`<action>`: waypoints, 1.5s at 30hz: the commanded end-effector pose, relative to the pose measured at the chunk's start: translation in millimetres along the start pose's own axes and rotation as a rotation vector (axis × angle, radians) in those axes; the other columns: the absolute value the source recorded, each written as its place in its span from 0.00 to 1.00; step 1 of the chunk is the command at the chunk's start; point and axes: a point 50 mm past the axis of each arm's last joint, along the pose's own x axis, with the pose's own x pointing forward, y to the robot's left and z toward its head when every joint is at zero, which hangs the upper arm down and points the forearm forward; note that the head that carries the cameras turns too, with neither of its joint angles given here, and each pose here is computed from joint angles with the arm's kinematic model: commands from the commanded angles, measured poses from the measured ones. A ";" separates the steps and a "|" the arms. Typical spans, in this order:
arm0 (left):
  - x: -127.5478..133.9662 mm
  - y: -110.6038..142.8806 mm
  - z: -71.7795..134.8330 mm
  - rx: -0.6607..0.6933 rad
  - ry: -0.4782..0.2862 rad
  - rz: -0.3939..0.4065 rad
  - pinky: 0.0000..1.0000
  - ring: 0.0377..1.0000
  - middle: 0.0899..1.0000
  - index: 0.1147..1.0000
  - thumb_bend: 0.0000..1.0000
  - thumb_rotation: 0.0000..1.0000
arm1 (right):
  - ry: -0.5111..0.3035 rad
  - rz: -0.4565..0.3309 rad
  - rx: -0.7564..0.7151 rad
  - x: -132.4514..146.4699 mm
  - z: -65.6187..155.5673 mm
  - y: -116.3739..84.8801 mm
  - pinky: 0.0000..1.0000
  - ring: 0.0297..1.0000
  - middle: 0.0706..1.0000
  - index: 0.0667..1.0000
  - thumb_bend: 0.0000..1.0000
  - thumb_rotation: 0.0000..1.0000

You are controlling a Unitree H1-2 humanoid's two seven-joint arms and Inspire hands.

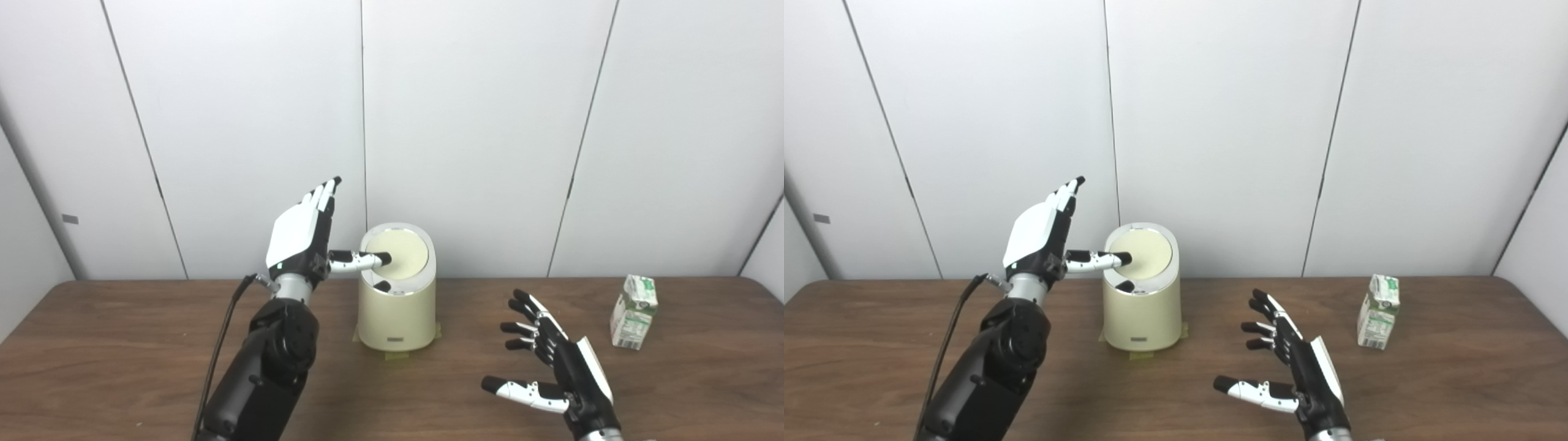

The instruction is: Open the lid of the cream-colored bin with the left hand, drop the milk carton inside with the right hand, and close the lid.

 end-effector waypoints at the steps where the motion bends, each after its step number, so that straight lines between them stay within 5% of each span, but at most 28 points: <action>1: 20.5 26.3 23.5 0.050 -0.077 0.071 1.00 1.00 1.00 1.00 1.00 0.38 | -0.079 -0.017 -0.003 12.2 17.7 -1.9 0.65 0.75 0.88 0.90 0.74 0.29; 22: 24.2 13.4 36.8 0.125 -0.077 0.100 1.00 1.00 1.00 1.00 1.00 0.42 | -0.071 -0.006 0.028 10.2 30.1 7.1 0.66 0.76 0.89 0.90 0.72 0.26; 31: 26.4 19.9 32.4 0.459 -0.096 0.086 1.00 1.00 1.00 1.00 1.00 0.28 | -0.075 -0.006 0.023 8.7 31.8 5.6 0.64 0.76 0.88 0.90 0.72 0.28; 36: 26.1 20.1 31.2 0.493 -0.094 0.091 1.00 1.00 1.00 1.00 1.00 0.28 | -0.076 0.003 0.026 8.1 31.7 4.9 0.65 0.76 0.88 0.90 0.72 0.27; 45: 21.3 10.1 28.4 0.567 -0.141 -0.017 1.00 1.00 1.00 1.00 1.00 0.31 | -0.074 -0.001 0.014 9.5 32.0 5.4 0.64 0.76 0.88 0.89 0.72 0.28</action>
